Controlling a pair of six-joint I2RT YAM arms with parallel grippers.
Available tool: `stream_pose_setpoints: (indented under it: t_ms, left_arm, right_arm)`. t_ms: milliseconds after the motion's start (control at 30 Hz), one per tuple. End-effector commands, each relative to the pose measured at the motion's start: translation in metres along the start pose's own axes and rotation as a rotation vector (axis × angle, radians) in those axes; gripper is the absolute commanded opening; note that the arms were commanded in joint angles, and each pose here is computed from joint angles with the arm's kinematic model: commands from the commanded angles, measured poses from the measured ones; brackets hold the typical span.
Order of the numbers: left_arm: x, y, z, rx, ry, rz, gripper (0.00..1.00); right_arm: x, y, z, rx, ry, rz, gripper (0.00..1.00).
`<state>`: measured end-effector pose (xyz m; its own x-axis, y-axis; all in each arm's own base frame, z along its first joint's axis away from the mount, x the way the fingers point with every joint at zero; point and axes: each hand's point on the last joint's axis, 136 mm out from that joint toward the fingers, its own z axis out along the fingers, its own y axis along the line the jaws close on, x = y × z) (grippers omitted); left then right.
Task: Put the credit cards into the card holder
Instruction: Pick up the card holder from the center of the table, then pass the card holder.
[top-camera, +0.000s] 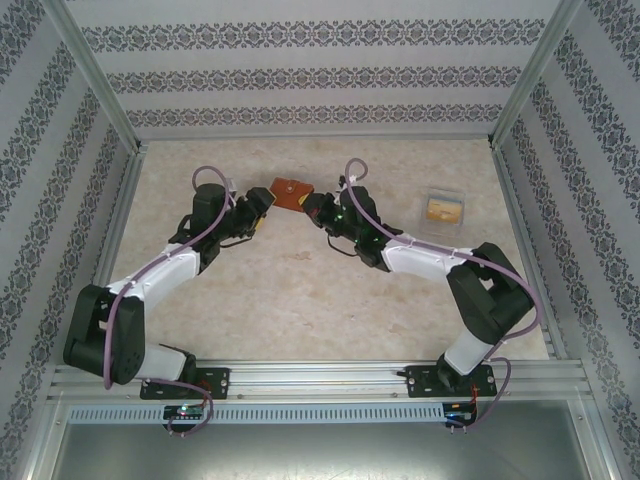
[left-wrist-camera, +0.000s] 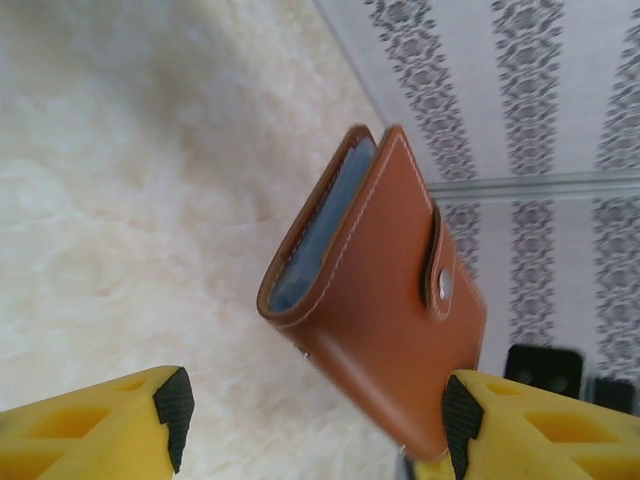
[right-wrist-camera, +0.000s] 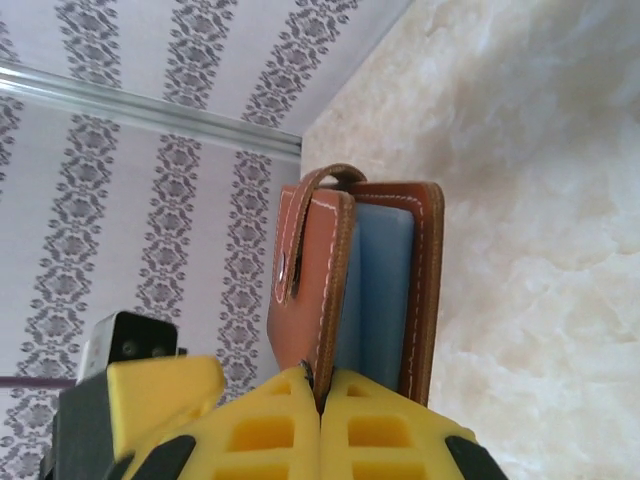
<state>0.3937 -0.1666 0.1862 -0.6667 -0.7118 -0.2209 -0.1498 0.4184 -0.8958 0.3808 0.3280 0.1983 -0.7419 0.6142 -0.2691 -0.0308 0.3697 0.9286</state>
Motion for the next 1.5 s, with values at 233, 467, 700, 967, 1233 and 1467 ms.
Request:
stream_pose_setpoints:
  t_ms: [233,467,700,967,1233,1467]
  left_arm:
    - [0.011,-0.091,0.035,0.307,0.074,-0.001,0.39]
    - [0.016,-0.111,0.026,0.349,0.055,0.074,0.08]
    - [0.022,-0.11,0.015,0.241,0.086,0.272,0.0]
    - [0.04,-0.071,0.013,0.013,0.232,0.489,0.0]
    - [0.063,-0.064,0.015,-0.023,0.365,0.542,0.0]
    - [0.083,-0.061,0.006,-0.028,0.415,0.565,0.0]
  right_arm:
    - [-0.008,0.047,-0.035,-0.157,-0.23,0.084,0.0]
    - [-0.005,0.048,-0.044,-0.164,-0.241,0.102,0.11]
    - [0.013,0.011,-0.061,-0.012,-0.176,-0.066,0.5]
    - [0.021,-0.034,-0.092,0.246,-0.065,-0.617,0.47]
    - [0.035,-0.005,-0.099,0.122,0.035,-1.128,0.47]
    - [0.052,0.008,-0.091,-0.061,0.06,-1.41,0.51]
